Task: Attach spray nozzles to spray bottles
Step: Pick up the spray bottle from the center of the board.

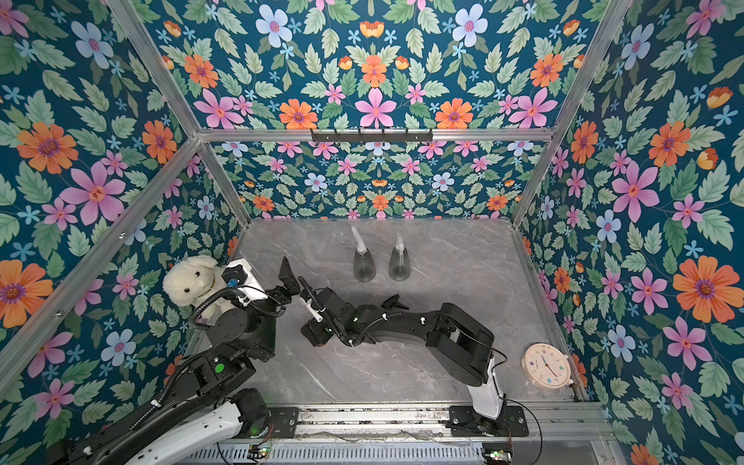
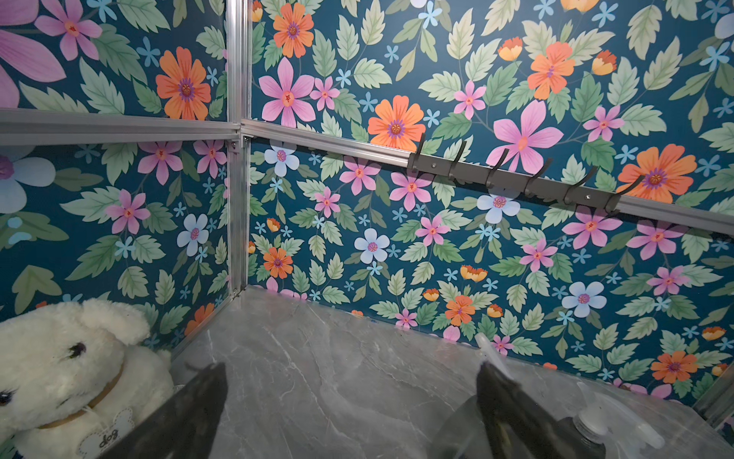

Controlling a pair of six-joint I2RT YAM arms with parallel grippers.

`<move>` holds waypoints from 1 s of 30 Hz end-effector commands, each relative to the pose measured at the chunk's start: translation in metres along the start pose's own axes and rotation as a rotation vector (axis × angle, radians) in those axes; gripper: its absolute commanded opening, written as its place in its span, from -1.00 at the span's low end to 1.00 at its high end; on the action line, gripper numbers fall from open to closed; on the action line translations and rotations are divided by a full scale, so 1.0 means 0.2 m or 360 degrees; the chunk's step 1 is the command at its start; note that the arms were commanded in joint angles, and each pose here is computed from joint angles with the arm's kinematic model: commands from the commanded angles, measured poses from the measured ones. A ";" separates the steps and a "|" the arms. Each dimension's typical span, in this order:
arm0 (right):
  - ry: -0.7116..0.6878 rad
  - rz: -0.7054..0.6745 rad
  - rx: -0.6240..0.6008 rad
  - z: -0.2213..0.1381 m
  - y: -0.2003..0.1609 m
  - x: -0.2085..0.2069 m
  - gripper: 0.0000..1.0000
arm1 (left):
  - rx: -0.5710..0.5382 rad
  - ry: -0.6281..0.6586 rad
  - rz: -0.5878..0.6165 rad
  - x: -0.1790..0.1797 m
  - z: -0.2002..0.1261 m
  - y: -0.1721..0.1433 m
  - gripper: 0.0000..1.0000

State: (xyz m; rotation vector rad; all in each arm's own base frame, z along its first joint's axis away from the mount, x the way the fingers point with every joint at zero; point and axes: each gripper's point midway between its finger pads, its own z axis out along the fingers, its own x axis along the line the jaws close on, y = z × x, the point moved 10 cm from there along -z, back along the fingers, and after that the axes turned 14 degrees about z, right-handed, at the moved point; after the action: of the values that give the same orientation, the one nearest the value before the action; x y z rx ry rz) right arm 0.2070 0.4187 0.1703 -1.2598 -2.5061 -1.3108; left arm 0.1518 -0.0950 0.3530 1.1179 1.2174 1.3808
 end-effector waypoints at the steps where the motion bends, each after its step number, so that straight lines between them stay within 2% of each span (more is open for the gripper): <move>1: -0.0017 -0.0020 -0.0065 0.03 0.01 0.00 0.61 | 0.0001 0.0011 -0.0024 0.00 0.00 0.00 0.99; 15: 0.0001 -0.0036 -0.0086 0.02 0.01 0.01 0.18 | -0.0001 0.0004 -0.0018 -0.01 0.01 -0.01 0.99; 21: 0.0030 -0.0022 -0.0099 0.00 0.02 0.01 0.08 | -0.0001 -0.0003 -0.0010 -0.02 0.01 -0.01 0.99; 30: 0.0120 0.0086 -0.0135 -0.18 0.09 0.00 -0.10 | -0.0022 -0.0053 -0.0016 -0.02 0.00 -0.01 0.99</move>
State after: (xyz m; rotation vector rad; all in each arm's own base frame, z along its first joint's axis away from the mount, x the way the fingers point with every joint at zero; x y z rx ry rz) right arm 0.2064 0.4048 0.1936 -1.2431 -2.4473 -1.4103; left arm 0.1529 -0.0973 0.3492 1.1329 1.2051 1.3759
